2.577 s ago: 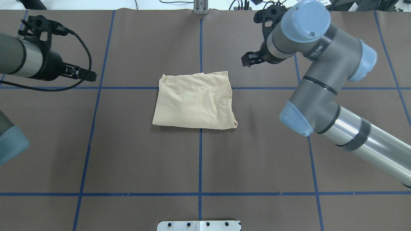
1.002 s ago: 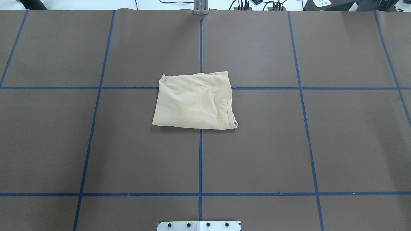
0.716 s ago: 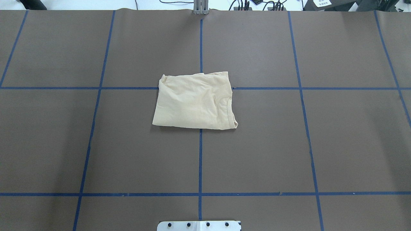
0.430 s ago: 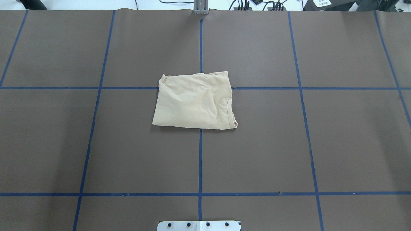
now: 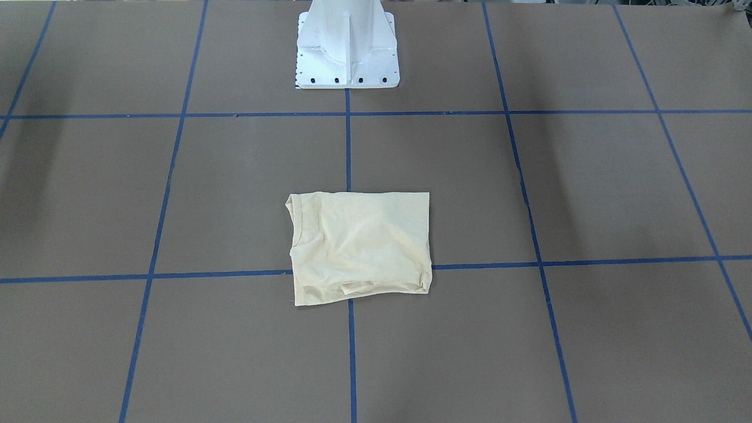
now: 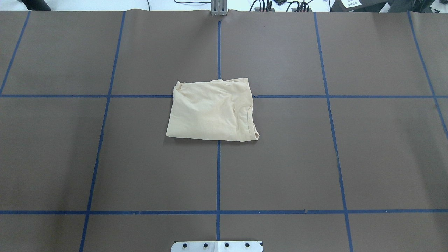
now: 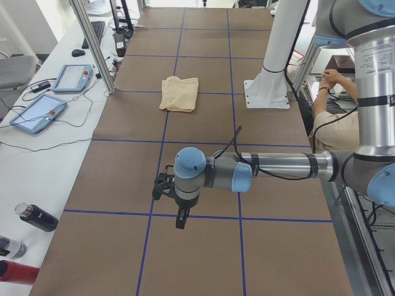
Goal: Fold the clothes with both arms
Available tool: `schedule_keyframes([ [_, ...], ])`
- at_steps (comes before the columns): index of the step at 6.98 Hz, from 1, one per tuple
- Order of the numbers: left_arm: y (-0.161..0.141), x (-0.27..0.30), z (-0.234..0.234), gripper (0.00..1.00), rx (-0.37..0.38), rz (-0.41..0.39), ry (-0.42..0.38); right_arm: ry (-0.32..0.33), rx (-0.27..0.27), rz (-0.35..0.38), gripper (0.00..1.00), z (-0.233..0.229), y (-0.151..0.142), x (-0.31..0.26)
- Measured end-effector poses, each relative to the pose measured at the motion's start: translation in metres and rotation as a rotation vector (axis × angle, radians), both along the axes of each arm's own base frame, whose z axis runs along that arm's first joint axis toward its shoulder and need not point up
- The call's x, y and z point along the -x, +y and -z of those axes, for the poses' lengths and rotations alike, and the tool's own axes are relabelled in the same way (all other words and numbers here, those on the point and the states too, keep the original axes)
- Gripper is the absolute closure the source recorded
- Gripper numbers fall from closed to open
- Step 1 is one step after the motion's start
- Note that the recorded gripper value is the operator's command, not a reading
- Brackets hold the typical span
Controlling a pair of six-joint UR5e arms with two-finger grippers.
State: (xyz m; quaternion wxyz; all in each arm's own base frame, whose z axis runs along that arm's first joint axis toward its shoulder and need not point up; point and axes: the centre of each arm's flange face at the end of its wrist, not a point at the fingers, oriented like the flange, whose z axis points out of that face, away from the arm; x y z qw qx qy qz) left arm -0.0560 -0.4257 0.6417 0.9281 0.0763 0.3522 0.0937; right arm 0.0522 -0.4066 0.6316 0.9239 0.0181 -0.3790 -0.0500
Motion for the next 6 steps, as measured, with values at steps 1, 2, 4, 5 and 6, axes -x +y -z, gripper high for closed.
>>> schedule_keyframes([
  [1,-0.003,-0.019,0.009,0.0,-0.012,-0.046,0.017,0.009,0.002,0.001,0.0,-0.002,0.001,-0.001],
  [2,-0.002,-0.028,0.012,0.0,-0.011,-0.067,0.028,0.014,0.002,0.001,0.0,-0.003,0.001,-0.001],
  [4,0.0,-0.031,0.008,0.0,0.002,-0.074,0.028,0.013,0.008,0.004,0.0,-0.007,0.005,-0.001],
  [5,0.001,-0.029,0.006,0.0,0.007,-0.069,0.024,0.008,0.017,0.007,0.0,-0.012,0.01,-0.001],
  [6,0.002,-0.028,0.004,0.0,0.011,-0.066,0.019,0.004,0.019,0.008,0.0,-0.013,0.012,-0.001],
])
